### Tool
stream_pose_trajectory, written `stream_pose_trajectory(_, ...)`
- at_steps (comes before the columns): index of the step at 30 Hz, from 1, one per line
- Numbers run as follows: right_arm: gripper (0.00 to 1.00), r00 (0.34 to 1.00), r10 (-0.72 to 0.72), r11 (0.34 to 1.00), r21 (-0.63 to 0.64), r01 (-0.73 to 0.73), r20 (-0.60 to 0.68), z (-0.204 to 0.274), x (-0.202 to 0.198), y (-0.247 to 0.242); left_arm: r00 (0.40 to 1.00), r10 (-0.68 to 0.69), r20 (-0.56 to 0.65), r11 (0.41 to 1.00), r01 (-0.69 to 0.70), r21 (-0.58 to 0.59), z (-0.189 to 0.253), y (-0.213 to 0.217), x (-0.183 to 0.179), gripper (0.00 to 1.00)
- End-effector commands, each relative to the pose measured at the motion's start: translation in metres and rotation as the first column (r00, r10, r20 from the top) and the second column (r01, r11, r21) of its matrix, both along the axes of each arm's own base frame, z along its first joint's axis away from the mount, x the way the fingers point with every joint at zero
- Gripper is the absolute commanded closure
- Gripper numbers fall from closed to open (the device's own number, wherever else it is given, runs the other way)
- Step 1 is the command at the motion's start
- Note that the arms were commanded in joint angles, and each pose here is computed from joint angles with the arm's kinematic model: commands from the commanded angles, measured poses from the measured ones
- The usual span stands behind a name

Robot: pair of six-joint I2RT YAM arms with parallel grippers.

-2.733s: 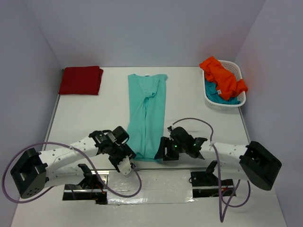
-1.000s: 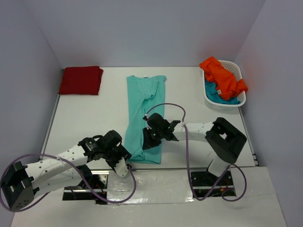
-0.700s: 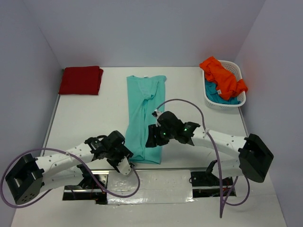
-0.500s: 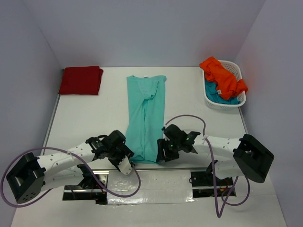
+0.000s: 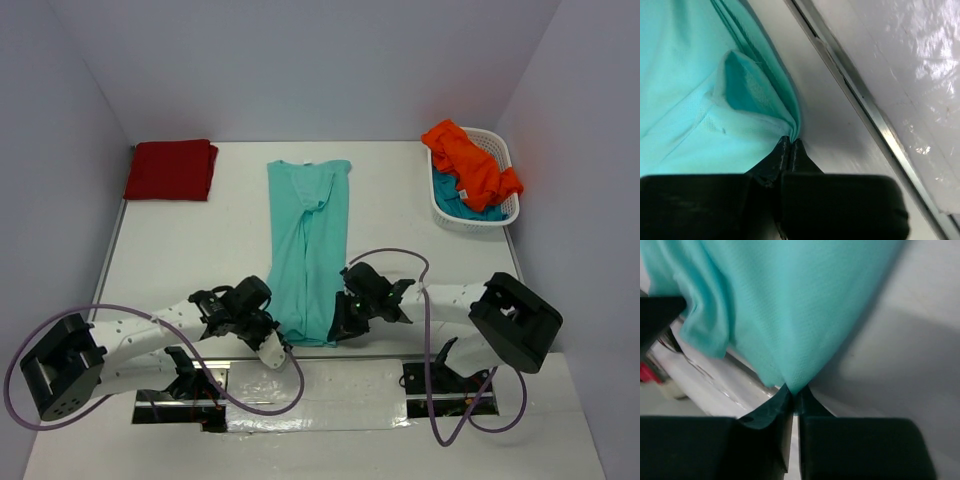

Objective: Fold and stack the t-shirts

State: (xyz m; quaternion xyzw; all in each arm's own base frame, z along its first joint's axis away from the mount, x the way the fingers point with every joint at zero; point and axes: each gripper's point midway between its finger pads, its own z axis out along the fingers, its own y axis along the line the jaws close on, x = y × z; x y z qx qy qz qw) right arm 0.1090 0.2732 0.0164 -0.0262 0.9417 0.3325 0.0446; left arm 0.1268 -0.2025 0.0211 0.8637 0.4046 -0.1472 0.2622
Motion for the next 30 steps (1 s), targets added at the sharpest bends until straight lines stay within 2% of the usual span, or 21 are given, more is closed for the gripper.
stream_pose_trajectory(1, 0.93, 0.999, -0.05, 0.998, -0.032, 0.05, -0.002, -0.01, 0.008, -0.008, 0.997, 0.059, -0.051, 0.995, -0.062, -0.077, 0.02, -0.015, -0.001, 1.0)
stream_pose_trajectory(2, 0.99, 0.998, -0.054, 0.998, -0.013, 0.054, 0.021, -0.001, 0.016, -0.004, 0.994, 0.1, -0.038, 0.989, -0.104, -0.103, 0.033, -0.02, 0.009, 1.0)
stream_pose_trajectory(6, 1.0, 0.986, -0.126, 0.992, 0.002, 0.127, 0.107, 0.038, 0.061, -0.018, 0.961, 0.257, -0.105, 0.952, -0.271, -0.142, 0.074, -0.014, 0.043, 1.0)
stream_pose_trajectory(7, 1.0, 0.977, -0.125, 0.992, 0.031, 0.121, 0.171, 0.059, 0.077, -0.018, 0.952, 0.275, -0.135, 0.943, -0.295, -0.157, 0.084, -0.014, 0.048, 1.0)
stream_pose_trajectory(8, 1.0, 0.974, -0.126, 0.992, 0.033, 0.122, 0.189, 0.067, 0.084, -0.021, 0.932, 0.332, -0.145, 0.918, -0.354, -0.176, 0.101, -0.012, 0.069, 1.0)
stream_pose_trajectory(9, 1.0, 0.975, -0.122, 0.992, 0.016, 0.121, 0.186, 0.071, 0.088, -0.026, 0.918, 0.358, -0.168, 0.908, -0.385, -0.167, 0.106, -0.009, 0.075, 1.0)
stream_pose_trajectory(10, 1.0, 0.967, -0.136, 0.991, 0.027, 0.134, 0.215, 0.086, 0.108, -0.027, 0.91, 0.377, -0.171, 0.892, -0.407, -0.197, 0.123, -0.013, 0.089, 1.0)
stream_pose_trajectory(13, 1.0, 0.969, -0.113, 0.992, -0.023, 0.121, 0.22, 0.086, 0.132, -0.037, 0.845, 0.478, -0.24, 0.838, -0.521, -0.162, 0.126, -0.003, 0.119, 1.0)
stream_pose_trajectory(14, 1.0, 0.962, -0.096, 0.995, -0.016, 0.103, 0.255, 0.099, 0.146, -0.034, 0.8, 0.528, -0.284, 0.8, -0.581, -0.15, 0.134, -0.002, 0.139, 1.0)
stream_pose_trajectory(16, 1.0, 0.96, -0.088, 0.995, -0.023, 0.098, 0.264, 0.104, 0.164, -0.035, 0.753, 0.558, -0.349, 0.77, -0.627, -0.121, 0.14, 0.0, 0.153, 1.0)
stream_pose_trajectory(17, 1.0, 0.961, -0.099, 0.993, -0.035, 0.112, 0.258, 0.105, 0.181, -0.036, 0.72, 0.586, -0.371, 0.739, -0.663, -0.12, 0.144, 0.001, 0.173, 1.0)
stream_pose_trajectory(21, 1.0, 0.958, -0.107, 0.993, -0.015, 0.114, 0.265, 0.11, 0.225, -0.036, 0.672, 0.659, -0.337, 0.686, -0.721, -0.096, 0.14, 0.005, 0.219, 1.0)
stream_pose_trajectory(24, 1.0, 0.95, -0.125, 0.991, -0.015, 0.135, 0.287, 0.115, 0.263, -0.036, 0.606, 0.722, -0.335, 0.609, -0.786, -0.109, 0.136, 0.01, 0.264, 1.0)
stream_pose_trajectory(25, 1.0, 0.947, -0.13, 0.99, -0.016, 0.14, 0.294, 0.115, 0.27, -0.036, 0.59, 0.731, -0.342, 0.596, -0.797, -0.101, 0.133, 0.012, 0.267, 1.0)
stream_pose_trajectory(30, 1.0, 0.94, -0.177, 0.982, -0.003, 0.186, 0.292, 0.112, 0.312, -0.045, 0.581, 0.762, -0.287, 0.546, -0.814, -0.199, 0.139, 0.011, 0.313, 1.0)
